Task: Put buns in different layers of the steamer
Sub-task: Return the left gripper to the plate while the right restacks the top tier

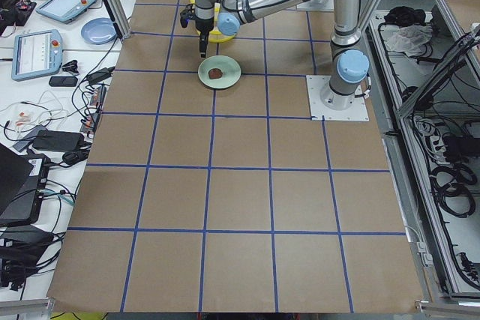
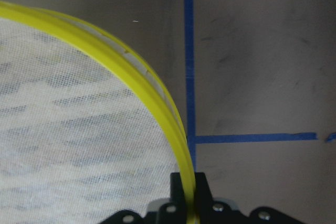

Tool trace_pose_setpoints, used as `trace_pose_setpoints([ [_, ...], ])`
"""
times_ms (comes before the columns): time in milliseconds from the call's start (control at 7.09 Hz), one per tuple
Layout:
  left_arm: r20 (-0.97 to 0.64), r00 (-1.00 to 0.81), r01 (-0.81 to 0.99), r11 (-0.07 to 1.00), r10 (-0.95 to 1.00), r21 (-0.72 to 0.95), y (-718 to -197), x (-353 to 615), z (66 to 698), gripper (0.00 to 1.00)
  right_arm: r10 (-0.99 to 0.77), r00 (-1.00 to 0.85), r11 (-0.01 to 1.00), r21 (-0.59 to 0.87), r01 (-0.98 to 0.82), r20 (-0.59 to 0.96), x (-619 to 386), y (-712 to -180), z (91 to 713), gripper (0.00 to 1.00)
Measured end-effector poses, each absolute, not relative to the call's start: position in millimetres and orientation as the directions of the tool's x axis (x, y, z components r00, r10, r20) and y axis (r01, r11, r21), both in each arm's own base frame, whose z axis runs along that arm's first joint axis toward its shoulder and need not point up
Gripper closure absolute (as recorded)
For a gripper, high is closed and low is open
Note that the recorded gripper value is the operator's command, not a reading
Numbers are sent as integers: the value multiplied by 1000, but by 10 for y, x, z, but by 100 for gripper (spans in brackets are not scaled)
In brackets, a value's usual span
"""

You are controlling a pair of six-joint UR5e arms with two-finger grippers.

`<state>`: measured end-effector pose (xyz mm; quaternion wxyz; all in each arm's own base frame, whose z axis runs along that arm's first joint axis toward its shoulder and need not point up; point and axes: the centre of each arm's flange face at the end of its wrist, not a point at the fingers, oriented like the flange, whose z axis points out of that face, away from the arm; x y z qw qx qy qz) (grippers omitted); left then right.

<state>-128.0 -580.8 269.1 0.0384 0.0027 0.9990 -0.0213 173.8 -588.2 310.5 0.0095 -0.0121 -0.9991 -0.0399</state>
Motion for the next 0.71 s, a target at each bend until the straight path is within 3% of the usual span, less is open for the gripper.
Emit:
trace_pose_setpoints([
  [423,28,-999,-32,999,-33,43,-5810,-1107,2234,0,23,-999,994,105,26,28,1994,-5820,2927,89],
  [564,47,-998,-34,998,-37,60,-5818,-1120,2135,14,24,-999,993,111,27,30,2000,-5814,2896,89],
  [705,55,-998,-34,997,-39,72,-5816,-1126,2065,73,23,-999,993,117,26,33,2000,-5815,2869,89],
])
